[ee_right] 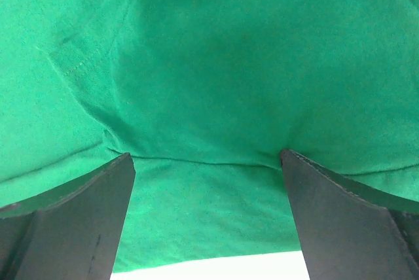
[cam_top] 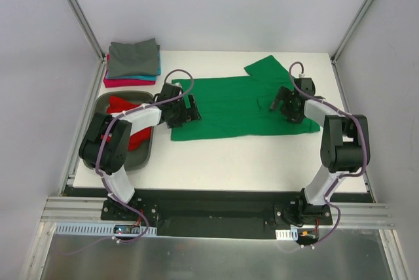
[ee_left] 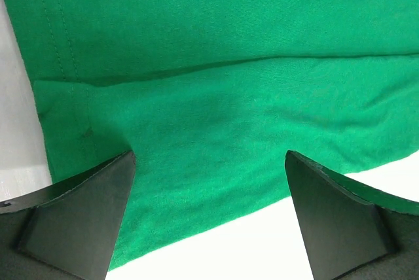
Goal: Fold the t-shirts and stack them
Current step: Fold the flattened tshirt in 1/3 of the way
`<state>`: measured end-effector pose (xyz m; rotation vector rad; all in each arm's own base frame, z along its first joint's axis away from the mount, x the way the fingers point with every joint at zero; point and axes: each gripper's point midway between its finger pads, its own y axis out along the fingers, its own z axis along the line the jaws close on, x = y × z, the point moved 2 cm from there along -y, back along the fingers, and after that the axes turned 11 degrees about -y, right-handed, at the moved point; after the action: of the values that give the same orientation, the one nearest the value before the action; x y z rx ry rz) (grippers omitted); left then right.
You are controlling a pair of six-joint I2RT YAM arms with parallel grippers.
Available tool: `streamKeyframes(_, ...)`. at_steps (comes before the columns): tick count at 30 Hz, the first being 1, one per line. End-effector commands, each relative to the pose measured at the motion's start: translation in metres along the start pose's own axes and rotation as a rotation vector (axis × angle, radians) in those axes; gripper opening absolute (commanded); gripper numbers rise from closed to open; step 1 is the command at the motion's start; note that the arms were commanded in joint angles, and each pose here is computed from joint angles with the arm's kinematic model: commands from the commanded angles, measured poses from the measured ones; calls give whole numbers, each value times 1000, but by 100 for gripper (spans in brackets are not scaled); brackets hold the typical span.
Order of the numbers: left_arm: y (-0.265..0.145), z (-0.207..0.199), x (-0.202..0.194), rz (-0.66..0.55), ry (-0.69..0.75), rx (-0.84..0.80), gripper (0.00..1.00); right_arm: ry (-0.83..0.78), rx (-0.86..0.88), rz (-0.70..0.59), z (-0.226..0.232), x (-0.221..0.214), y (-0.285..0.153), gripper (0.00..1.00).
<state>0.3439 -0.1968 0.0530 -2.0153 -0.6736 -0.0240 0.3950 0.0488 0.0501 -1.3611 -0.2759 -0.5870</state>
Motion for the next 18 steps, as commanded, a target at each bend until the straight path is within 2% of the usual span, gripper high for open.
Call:
streamKeyframes(1,-3,43,-40,106,-50,114,99,106,9,55,-3,-37,-10,96)
streamKeyframes(6,-20,67,-66,113,-89,145,99,190,-17,140,-16,-103,-36,96)
streamKeyframes(16,-52,96,-117,84,-91,167,99,338,50,173,-22,-203,-91,96)
streamKeyframes(18,-55,99,-123,82,-96,162,99,366,57,154,-23,-212,-99,96)
